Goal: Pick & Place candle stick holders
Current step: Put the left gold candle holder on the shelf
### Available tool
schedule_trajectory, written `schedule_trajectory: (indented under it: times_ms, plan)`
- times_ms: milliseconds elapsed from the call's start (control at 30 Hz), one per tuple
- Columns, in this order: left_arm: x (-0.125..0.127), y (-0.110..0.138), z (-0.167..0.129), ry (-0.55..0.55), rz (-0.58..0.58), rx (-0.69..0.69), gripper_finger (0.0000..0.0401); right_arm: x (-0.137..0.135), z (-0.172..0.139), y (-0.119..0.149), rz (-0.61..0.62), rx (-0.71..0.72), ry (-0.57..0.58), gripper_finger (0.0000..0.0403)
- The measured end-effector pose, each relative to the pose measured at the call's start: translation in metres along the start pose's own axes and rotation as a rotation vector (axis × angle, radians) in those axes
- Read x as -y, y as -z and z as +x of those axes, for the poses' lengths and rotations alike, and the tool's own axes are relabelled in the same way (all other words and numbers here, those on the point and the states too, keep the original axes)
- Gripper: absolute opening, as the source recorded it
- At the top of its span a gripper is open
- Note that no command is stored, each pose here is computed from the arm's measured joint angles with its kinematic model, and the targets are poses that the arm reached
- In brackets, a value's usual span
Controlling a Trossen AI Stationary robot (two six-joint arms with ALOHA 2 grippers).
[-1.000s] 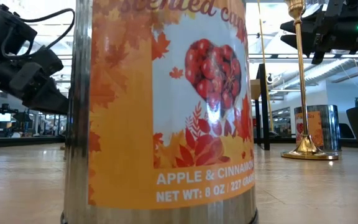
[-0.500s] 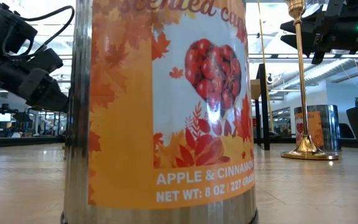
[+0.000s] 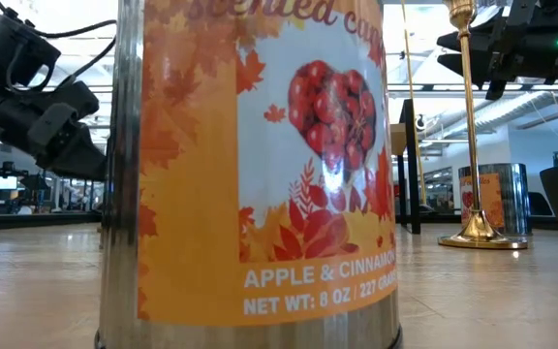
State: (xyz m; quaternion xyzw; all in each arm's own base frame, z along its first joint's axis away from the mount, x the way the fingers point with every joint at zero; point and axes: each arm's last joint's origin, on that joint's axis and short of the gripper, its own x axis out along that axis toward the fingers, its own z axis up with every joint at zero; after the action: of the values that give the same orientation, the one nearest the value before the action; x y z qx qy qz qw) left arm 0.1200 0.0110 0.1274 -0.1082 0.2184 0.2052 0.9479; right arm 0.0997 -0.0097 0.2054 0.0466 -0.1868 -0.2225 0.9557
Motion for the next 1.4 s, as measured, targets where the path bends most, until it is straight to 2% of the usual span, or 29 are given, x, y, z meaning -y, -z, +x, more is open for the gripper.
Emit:
schedule_trajectory:
  times_ms: [167,433,600,933,1400]
  plan:
    - [0.0,0.004,0.003,-0.019,-0.054,-0.047,0.017,0.0,0.0,0.0,0.002,0.003,0.0,0.0212]
    - [-0.001,0.01,0.008,-0.079,-0.031,-0.096,0.017,0.0,0.0,0.0,0.002,0.003,0.0,0.0212]
    - [-0.003,0.008,0.008,-0.154,0.013,-0.057,0.017,0.0,0.0,0.0,0.002,0.003,0.0,0.0212]
    - [0.002,-0.008,0.009,-0.107,0.113,0.096,0.017,0.0,0.0,0.0,0.002,0.003,0.0,0.0212]
    - [0.002,-0.012,0.008,-0.138,0.103,0.14,0.017,0.0,0.0,0.0,0.002,0.004,0.0,0.0212]
